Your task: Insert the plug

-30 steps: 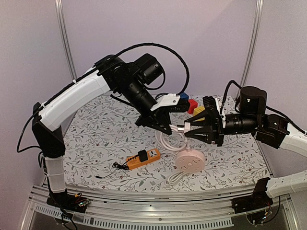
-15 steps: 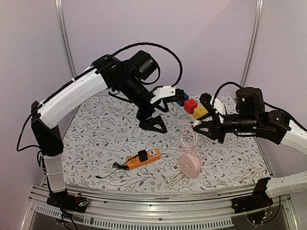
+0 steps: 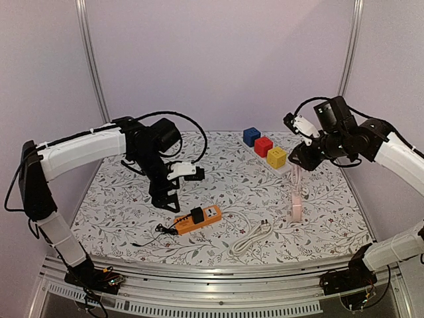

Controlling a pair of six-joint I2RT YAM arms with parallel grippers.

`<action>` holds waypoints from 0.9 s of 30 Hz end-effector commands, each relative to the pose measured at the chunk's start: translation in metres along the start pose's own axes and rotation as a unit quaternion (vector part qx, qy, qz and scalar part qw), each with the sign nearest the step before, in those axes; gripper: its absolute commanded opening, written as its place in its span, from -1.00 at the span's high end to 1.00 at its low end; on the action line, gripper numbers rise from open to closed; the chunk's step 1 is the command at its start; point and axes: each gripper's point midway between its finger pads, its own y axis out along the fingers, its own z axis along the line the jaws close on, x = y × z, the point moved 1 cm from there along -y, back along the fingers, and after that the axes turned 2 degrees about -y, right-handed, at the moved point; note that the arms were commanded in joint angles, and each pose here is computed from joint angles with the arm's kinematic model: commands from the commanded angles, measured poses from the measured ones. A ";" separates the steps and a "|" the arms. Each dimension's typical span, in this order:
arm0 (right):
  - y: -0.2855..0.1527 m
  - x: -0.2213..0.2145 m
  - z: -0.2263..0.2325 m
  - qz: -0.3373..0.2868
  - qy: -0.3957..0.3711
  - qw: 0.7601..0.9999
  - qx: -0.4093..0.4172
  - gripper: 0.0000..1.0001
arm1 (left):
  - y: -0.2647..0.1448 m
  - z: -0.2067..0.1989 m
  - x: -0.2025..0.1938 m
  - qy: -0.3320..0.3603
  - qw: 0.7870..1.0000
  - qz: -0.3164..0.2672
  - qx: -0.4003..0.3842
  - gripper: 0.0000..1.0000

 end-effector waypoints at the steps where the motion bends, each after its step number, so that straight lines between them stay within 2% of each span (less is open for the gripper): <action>1: 0.049 0.008 0.051 0.043 0.021 0.989 0.137 1.00 | 0.030 0.014 -0.029 -0.019 0.999 0.027 0.014 -0.88; 5: 0.092 0.025 0.118 0.060 0.005 0.972 0.226 1.00 | 0.035 0.020 -0.039 -0.047 0.999 0.018 0.007 -0.85; 6: 0.110 0.023 0.138 0.081 0.000 0.964 0.252 1.00 | 0.035 0.022 -0.040 -0.055 0.998 0.012 0.006 -0.84; 9: 0.140 0.026 0.176 0.121 0.037 0.945 0.301 1.00 | 0.037 0.024 -0.046 -0.073 0.997 0.004 0.005 -0.82; 13: 0.184 -0.005 0.216 0.209 0.044 0.928 0.305 1.00 | 0.037 0.025 -0.056 -0.090 0.996 -0.004 0.004 -0.82; 15: 0.191 -0.013 0.232 0.224 0.033 0.924 0.307 1.00 | 0.035 0.026 -0.059 -0.096 0.995 -0.008 0.006 -0.82; 21: 0.211 -0.038 0.241 0.266 0.047 0.923 0.275 1.00 | 0.029 0.030 -0.058 -0.105 0.994 -0.020 0.011 -0.82; 24: 0.209 -0.046 0.248 0.279 0.036 0.919 0.276 1.00 | 0.028 0.031 -0.056 -0.107 0.994 -0.026 0.011 -0.82; 27: 0.209 -0.047 0.245 0.281 0.018 0.926 0.251 1.00 | 0.028 0.032 -0.054 -0.108 0.994 -0.029 0.010 -0.82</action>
